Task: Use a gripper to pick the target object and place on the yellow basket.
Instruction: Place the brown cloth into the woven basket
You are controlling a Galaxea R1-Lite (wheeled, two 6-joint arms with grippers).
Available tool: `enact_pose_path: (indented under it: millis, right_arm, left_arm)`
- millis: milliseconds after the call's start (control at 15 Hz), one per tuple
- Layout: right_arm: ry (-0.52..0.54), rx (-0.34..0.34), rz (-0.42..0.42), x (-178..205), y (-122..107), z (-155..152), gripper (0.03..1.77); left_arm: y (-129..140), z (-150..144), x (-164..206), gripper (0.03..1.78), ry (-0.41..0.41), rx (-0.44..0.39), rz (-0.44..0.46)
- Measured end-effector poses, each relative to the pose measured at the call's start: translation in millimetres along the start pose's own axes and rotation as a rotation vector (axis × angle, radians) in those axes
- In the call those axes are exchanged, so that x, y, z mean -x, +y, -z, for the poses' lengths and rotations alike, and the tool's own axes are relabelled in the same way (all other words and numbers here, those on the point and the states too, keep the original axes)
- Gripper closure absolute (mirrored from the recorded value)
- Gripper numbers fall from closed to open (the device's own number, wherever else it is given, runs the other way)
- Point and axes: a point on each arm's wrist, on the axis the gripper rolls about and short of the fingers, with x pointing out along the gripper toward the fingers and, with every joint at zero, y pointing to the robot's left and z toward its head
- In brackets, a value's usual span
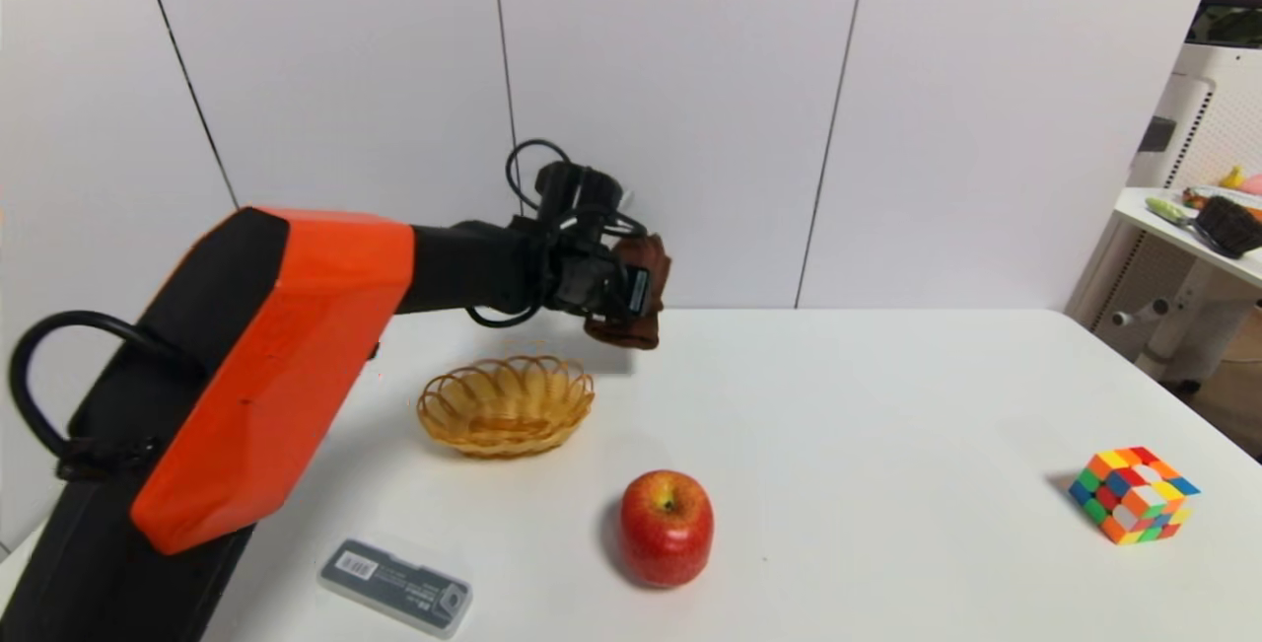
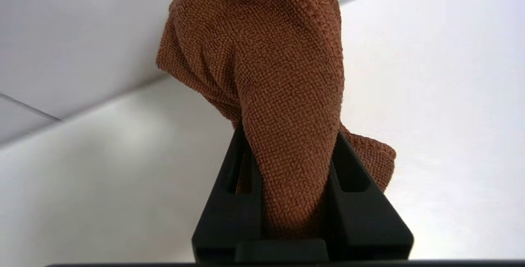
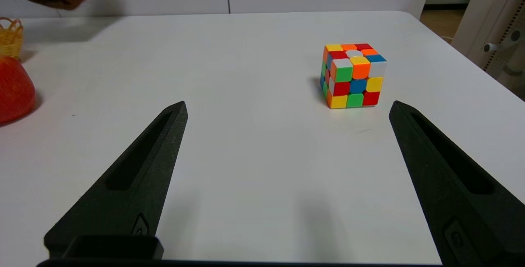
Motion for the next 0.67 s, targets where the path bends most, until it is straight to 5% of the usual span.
enact_pose_path:
  millis: [333, 667]
  right_arm:
    - [0.0, 0.0, 0.0, 0.0, 0.0, 0.0, 0.1]
    - [0.0, 0.0, 0.0, 0.0, 0.0, 0.0, 0.1]
  left_arm:
    - [24.7, -62.3, 109.4, 1.4, -0.088, -0.1, -0.068]
    - [57.4, -69.8, 217.4, 1.4, 0.063, -0.335, -0.157]
